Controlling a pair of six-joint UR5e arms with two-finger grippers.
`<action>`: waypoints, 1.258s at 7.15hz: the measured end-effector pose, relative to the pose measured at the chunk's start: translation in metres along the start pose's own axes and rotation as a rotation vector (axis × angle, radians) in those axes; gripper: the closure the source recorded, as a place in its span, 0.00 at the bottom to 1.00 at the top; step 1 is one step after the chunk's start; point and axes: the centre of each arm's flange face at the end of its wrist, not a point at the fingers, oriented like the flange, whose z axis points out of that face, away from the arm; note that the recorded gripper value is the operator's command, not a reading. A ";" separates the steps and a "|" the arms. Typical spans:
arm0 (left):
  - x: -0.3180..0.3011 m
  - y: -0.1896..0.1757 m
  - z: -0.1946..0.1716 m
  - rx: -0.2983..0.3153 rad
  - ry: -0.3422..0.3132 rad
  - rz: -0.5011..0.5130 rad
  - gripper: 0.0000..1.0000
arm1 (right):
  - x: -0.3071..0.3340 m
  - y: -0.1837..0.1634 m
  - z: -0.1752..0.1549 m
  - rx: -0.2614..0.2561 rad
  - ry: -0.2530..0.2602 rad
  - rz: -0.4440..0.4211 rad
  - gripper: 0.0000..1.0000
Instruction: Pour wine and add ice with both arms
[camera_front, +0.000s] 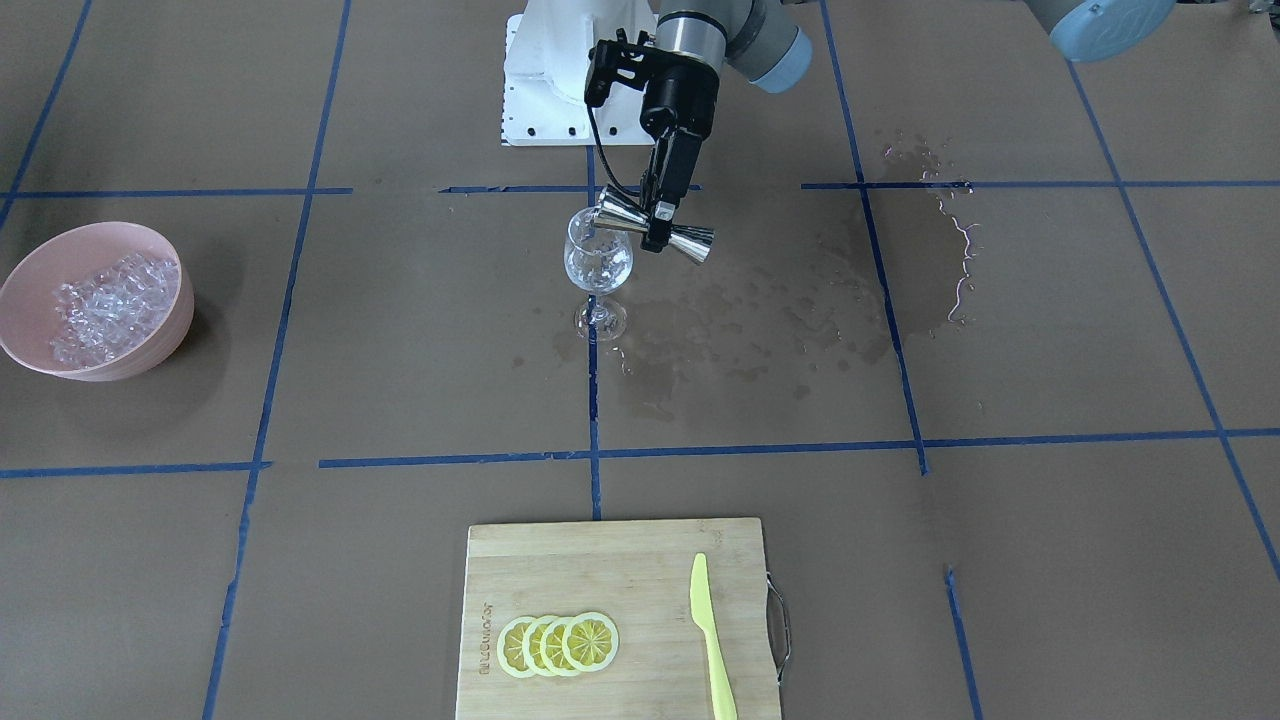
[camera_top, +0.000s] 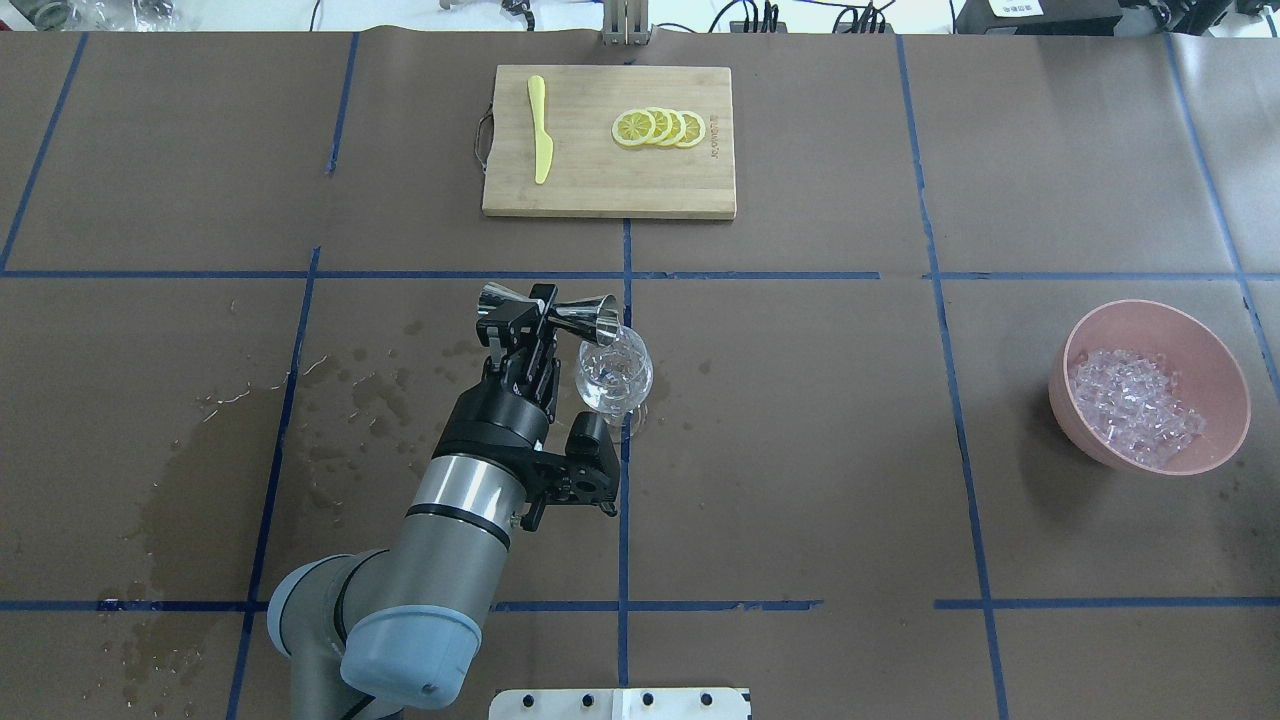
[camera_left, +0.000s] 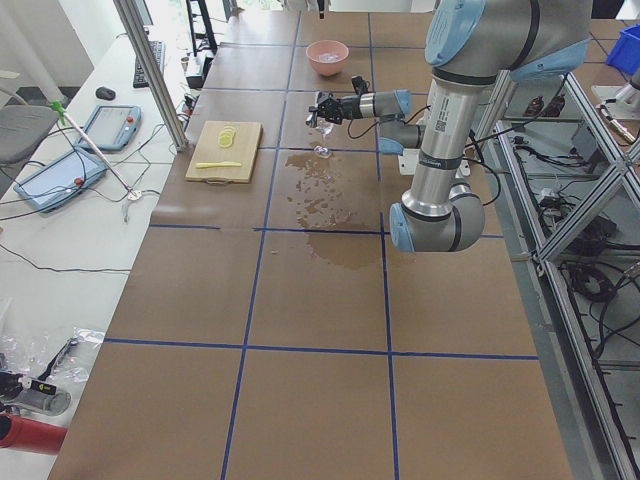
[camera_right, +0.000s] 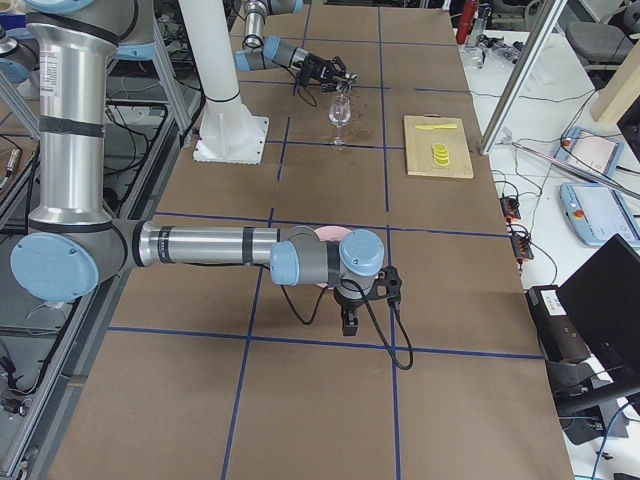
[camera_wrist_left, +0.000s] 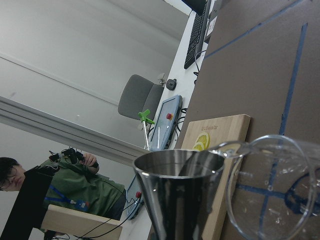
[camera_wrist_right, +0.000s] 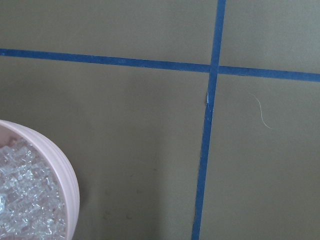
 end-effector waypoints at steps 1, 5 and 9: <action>-0.009 0.001 0.000 0.000 -0.008 0.087 1.00 | 0.000 0.000 0.000 0.000 0.000 0.000 0.00; -0.009 0.001 0.001 -0.023 0.009 0.335 1.00 | 0.000 0.000 0.000 0.000 0.000 0.000 0.00; -0.021 0.010 -0.008 -0.001 -0.004 0.127 1.00 | 0.001 0.000 0.001 -0.002 0.000 0.002 0.00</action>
